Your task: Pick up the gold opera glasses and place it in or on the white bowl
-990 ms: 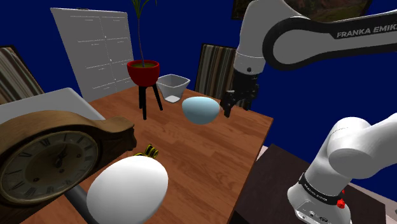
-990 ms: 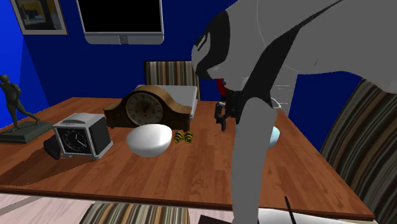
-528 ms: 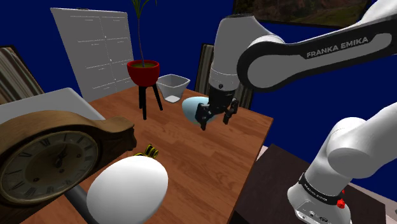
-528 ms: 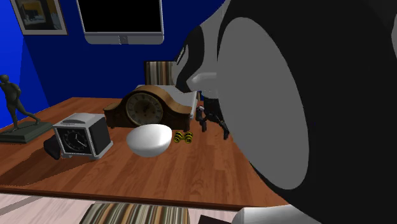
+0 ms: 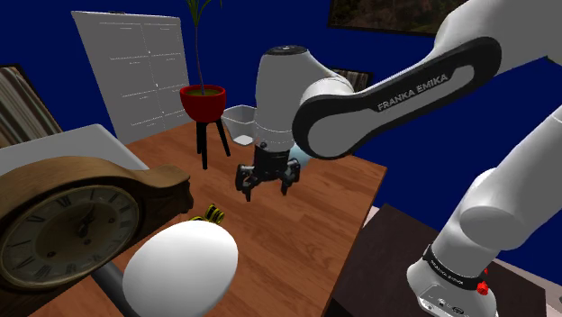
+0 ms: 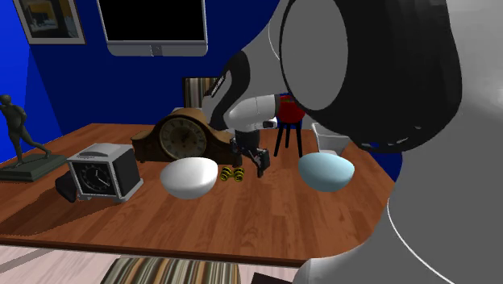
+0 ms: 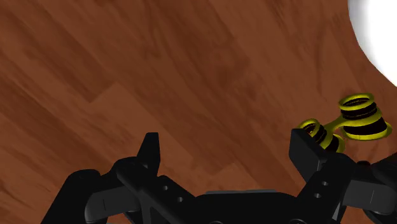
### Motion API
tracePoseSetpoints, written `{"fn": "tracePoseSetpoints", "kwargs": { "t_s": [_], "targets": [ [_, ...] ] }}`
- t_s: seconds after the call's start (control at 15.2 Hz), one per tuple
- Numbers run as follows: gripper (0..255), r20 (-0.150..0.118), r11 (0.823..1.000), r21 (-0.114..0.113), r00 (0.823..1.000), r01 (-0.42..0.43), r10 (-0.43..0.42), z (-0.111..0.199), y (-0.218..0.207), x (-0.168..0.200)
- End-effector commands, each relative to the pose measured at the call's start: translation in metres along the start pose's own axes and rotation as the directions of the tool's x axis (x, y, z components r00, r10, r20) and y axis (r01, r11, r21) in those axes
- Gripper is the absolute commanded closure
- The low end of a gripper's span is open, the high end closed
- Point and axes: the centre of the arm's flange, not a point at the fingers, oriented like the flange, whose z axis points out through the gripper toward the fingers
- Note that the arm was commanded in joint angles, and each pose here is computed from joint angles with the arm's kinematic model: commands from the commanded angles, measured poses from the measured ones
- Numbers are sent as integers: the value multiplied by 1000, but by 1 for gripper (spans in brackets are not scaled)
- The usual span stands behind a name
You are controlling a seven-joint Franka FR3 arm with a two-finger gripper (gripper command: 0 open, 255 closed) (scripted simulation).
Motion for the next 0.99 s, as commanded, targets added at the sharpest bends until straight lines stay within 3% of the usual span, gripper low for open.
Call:
{"fn": "tracePoseSetpoints", "kwargs": {
  "t_s": [0.0,0.79,0.92],
  "targets": [
    [0,-5,999,11,999,-33,33,12,-23,2],
    [0,-34,979,57,979,-197,199,74,-161,22],
    [0,-35,978,58,979,-198,200,79,-162,23]
  ]
}}
